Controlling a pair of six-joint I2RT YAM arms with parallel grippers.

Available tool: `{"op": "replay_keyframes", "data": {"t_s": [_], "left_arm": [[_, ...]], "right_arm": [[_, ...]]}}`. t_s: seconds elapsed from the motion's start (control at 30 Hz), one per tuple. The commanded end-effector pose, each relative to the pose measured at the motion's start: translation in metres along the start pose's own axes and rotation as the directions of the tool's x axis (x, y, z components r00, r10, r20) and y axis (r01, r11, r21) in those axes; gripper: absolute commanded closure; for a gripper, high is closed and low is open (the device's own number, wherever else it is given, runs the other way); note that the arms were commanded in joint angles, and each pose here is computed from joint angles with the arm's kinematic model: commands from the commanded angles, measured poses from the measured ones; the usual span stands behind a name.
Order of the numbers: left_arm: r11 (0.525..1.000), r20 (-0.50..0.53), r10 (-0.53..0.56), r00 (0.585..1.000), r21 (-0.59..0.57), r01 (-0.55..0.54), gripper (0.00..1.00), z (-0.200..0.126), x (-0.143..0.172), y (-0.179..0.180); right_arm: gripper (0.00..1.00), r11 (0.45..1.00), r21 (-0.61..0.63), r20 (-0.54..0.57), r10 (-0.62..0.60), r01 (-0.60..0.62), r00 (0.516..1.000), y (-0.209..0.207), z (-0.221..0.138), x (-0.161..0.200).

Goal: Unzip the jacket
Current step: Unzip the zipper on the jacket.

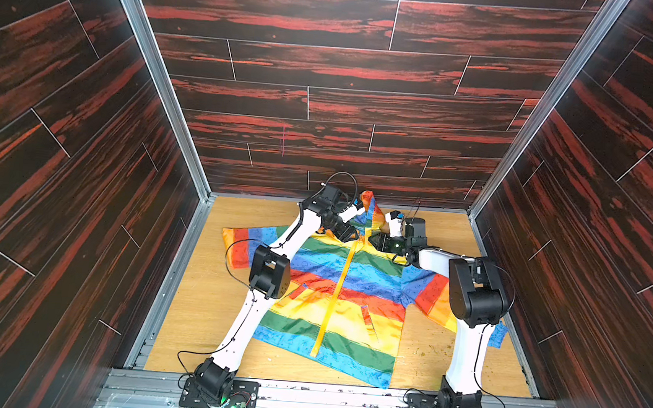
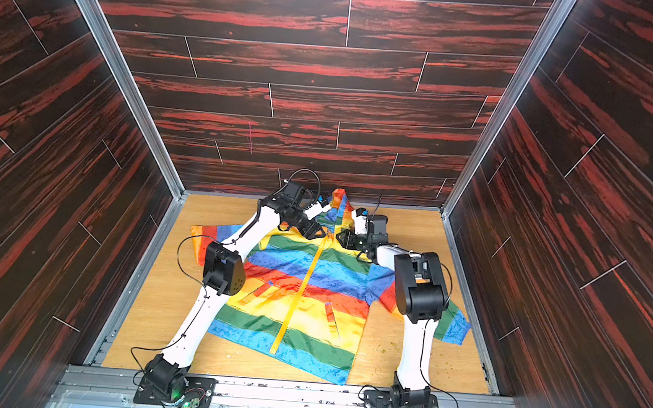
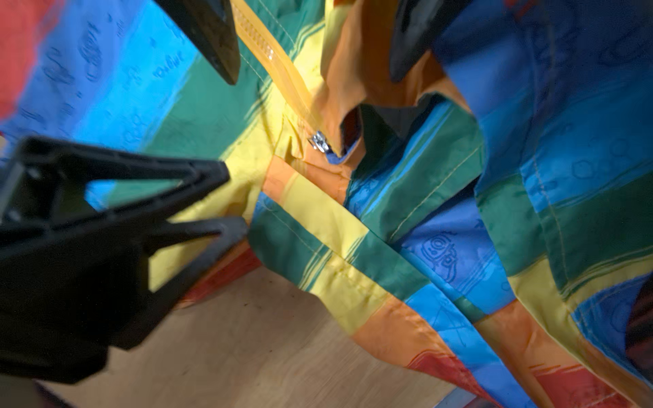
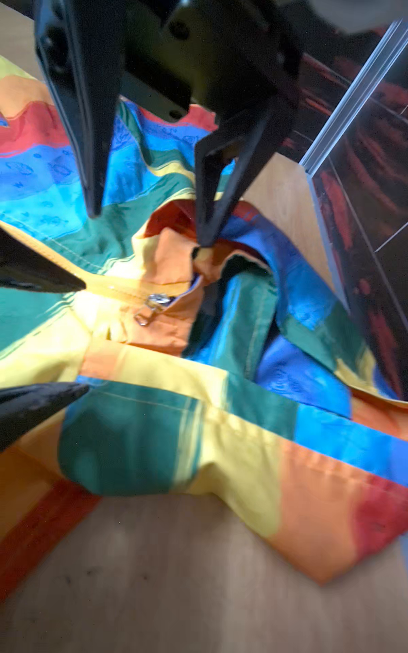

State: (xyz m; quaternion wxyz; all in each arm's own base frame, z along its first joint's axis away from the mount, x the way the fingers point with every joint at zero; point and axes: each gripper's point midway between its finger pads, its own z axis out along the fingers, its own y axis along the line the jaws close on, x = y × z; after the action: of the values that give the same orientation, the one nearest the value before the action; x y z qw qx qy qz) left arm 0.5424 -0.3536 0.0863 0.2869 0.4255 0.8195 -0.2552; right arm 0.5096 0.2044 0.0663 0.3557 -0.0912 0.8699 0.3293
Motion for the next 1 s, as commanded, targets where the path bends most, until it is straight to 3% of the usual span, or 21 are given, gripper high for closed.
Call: {"op": "replay_keyframes", "data": {"t_s": [0.0, 0.23, 0.47, 0.7, 0.87, 0.97], "left_arm": [[0.994, 0.019, -0.048, 0.999, -0.099, 0.05, 0.38, 0.002, -0.012, 0.009], [0.979, 0.065, -0.132, 0.989, -0.145, 0.14, 0.61, 0.007, -0.017, 0.023], [0.982, 0.107, -0.144, 0.984, -0.104, 0.156, 1.0, 0.002, -0.029, 0.016], [0.985, 0.118, -0.164, 0.979, -0.032, 0.168, 1.0, -0.01, -0.034, 0.005], [0.983, 0.092, -0.179, 0.98, -0.016, 0.181, 1.0, -0.015, -0.026, 0.005], [0.974, 0.094, -0.226, 0.97, 0.035, 0.224, 1.0, -0.022, -0.026, 0.003]], "right_arm": [[0.59, 0.999, -0.031, 0.023, -0.021, 0.022, 1.0, 0.021, -0.017, -0.01], [0.6, 1.0, -0.006, 0.026, -0.013, 0.014, 1.0, 0.023, -0.031, -0.005], [0.68, 0.992, -0.024, 0.071, -0.119, 0.121, 0.99, 0.032, -0.034, -0.013], [0.64, 0.96, -0.003, 0.101, -0.279, 0.281, 0.955, 0.034, -0.027, -0.014], [0.57, 0.877, -0.048, 0.185, -0.463, 0.478, 0.867, 0.055, -0.029, -0.004], [0.57, 0.867, -0.056, 0.164, -0.48, 0.494, 0.862, 0.054, -0.023, -0.006]]}}
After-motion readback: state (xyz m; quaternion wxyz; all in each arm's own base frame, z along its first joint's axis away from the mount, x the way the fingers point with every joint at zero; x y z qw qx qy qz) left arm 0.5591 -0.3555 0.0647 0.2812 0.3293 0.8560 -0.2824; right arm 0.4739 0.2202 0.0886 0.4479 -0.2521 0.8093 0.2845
